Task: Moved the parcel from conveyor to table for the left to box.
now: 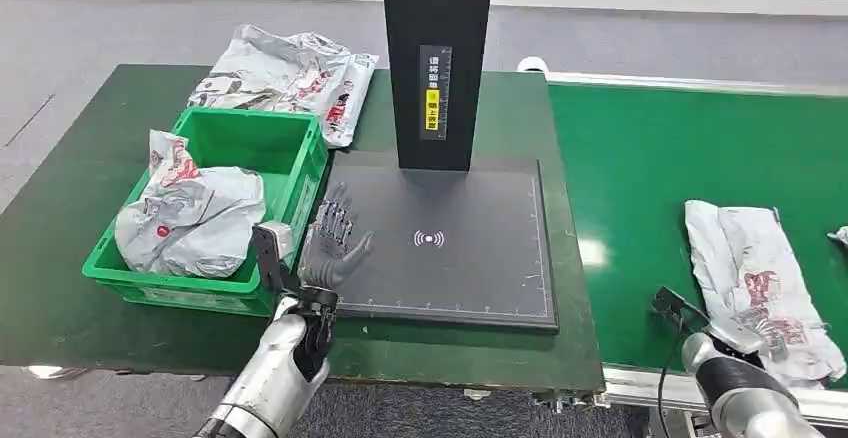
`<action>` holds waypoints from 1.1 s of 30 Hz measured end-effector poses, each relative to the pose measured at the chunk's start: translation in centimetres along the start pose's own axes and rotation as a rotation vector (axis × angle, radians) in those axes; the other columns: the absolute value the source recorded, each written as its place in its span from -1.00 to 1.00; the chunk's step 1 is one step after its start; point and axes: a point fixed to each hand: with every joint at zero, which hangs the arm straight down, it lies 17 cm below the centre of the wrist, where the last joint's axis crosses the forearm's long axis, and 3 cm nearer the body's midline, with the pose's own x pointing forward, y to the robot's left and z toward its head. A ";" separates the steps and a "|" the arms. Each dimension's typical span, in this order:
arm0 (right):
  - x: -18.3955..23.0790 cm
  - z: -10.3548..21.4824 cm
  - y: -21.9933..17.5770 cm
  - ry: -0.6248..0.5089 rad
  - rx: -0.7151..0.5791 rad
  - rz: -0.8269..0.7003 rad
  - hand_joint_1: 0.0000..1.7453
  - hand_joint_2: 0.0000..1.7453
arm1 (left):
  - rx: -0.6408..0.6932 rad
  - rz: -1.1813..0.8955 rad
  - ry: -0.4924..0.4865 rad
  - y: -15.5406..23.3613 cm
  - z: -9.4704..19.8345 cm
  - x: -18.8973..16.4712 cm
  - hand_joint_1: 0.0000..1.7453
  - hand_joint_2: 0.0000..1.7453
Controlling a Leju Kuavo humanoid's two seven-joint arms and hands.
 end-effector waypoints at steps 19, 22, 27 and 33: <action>6.7 3.4 -10.4 -0.348 -0.511 -0.262 1.00 1.00 | 0.025 0.009 -0.010 0.8 -0.1 0.4 -1.00 1.00; 11.5 8.9 -14.3 -0.573 -0.668 -0.369 1.00 1.00 | 0.032 0.003 -0.021 1.1 -0.1 0.6 -1.00 1.00; 15.5 16.4 -17.5 -0.759 -0.788 -0.496 1.00 1.00 | 0.041 -0.010 -0.032 1.4 -0.1 0.8 -1.00 1.00; 15.8 19.1 -18.9 -0.791 -0.833 -0.555 1.00 1.00 | 0.054 -0.011 -0.036 1.9 -0.1 0.9 -1.00 1.00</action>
